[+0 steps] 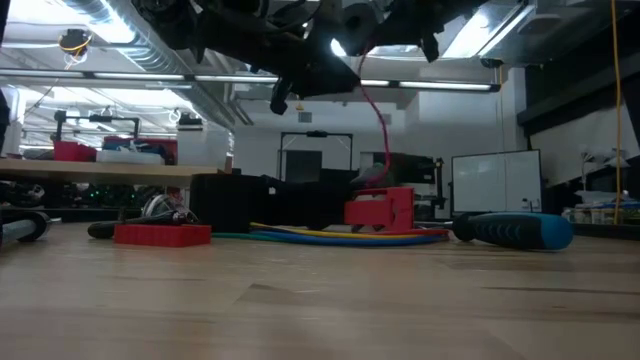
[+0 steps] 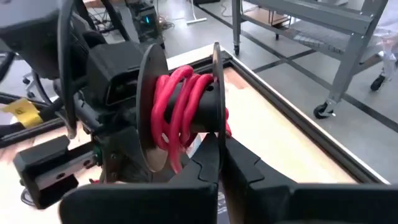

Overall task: Coil cords
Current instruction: Coil the red wire cable onto the black spool

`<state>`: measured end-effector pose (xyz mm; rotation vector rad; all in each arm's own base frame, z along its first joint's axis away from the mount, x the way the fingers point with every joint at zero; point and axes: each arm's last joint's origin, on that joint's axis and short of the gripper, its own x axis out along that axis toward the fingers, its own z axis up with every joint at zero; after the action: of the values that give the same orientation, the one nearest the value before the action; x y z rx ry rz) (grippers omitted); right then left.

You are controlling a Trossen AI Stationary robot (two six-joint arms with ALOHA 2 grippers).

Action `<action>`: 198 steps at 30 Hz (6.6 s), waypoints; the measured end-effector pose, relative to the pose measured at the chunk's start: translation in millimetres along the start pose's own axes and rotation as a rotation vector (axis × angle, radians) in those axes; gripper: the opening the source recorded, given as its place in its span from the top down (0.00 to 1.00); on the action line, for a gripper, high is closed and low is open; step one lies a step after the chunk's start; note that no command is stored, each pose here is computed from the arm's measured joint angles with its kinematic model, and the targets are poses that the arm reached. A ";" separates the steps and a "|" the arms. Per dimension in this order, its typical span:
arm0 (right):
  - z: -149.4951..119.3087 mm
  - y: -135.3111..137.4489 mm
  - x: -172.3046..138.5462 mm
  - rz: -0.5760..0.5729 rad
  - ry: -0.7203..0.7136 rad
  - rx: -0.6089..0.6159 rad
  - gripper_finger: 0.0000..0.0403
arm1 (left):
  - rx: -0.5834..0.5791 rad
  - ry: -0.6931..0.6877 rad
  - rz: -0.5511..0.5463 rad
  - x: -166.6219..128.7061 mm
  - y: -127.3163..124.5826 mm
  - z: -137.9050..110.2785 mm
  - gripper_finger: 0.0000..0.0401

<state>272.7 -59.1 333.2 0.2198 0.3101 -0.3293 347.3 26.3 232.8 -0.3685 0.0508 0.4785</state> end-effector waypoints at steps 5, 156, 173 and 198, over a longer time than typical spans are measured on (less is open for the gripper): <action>4.8 0.1 -9.6 0.006 -0.026 -0.012 0.99 | -0.013 -0.002 -0.002 -0.2 -0.6 0.0 0.76; -78.7 -7.7 19.3 0.077 0.758 -0.044 0.99 | -0.301 0.153 -0.313 17.6 11.1 -8.0 1.00; -64.9 -3.3 48.6 0.086 0.495 -0.016 0.99 | -0.321 0.091 -0.369 15.0 3.0 -2.5 1.00; -19.1 2.7 50.2 0.001 0.250 -0.016 0.99 | -0.244 0.157 -0.274 8.7 -8.4 -18.8 1.00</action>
<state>313.9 -65.8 299.1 0.2459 0.5588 -0.2983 359.6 16.5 216.9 -0.6428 0.0932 0.1834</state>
